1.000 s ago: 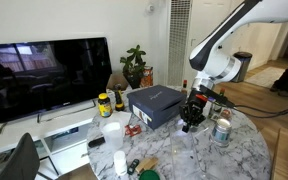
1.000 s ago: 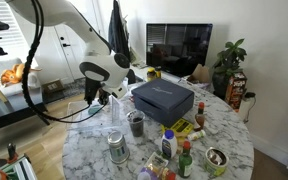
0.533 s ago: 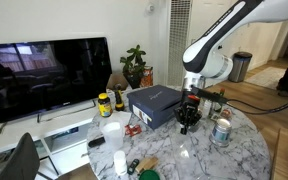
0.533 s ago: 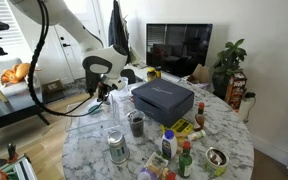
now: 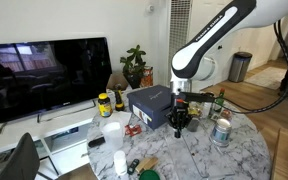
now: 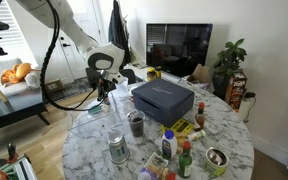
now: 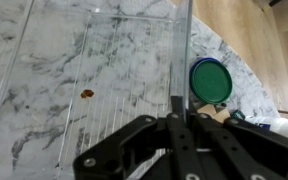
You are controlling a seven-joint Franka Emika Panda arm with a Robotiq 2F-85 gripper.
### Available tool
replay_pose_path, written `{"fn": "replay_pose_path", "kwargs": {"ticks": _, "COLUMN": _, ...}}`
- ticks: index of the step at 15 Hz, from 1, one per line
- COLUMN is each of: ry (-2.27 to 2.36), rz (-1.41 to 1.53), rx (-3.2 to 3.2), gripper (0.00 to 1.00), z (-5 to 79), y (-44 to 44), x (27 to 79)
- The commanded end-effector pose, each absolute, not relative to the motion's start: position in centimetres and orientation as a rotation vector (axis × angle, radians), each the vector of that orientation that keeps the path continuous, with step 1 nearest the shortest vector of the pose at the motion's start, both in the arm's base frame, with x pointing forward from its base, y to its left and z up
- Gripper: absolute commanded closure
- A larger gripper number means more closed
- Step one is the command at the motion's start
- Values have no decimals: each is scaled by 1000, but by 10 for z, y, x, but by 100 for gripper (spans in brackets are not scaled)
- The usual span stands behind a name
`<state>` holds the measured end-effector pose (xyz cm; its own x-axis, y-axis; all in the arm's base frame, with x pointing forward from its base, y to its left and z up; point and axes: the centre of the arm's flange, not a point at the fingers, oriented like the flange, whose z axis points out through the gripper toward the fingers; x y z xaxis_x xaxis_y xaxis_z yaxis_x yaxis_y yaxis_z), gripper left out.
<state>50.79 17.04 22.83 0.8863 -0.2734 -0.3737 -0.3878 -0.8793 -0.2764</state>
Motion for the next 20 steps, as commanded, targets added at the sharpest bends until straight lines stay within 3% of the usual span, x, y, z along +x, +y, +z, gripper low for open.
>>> {"fn": "replay_pose_path", "kwargs": {"ticks": 1, "ry": 434, "rz": 503, "rx": -2819, "gripper": 99, "z": 219, "y": 176, "x": 523}}
{"fn": "replay_pose_path", "kwargs": {"ticks": 10, "ry": 235, "rz": 560, "rx": -2894, "gripper": 98, "z": 208, "y": 199, "x": 532}}
{"fn": "replay_pose_path", "kwargs": {"ticks": 11, "ry": 230, "rz": 547, "rx": -2897, "gripper": 69, "z": 208, "y": 200, "x": 533}}
{"fn": "replay_pose_path", "kwargs": {"ticks": 12, "ry": 224, "rz": 539, "rx": -2902, "gripper": 68, "z": 208, "y": 200, "x": 534}}
{"fn": "replay_pose_path", "kwargs": {"ticks": 20, "ry": 205, "rz": 415, "rx": -2918, "gripper": 11, "z": 251, "y": 181, "x": 513}}
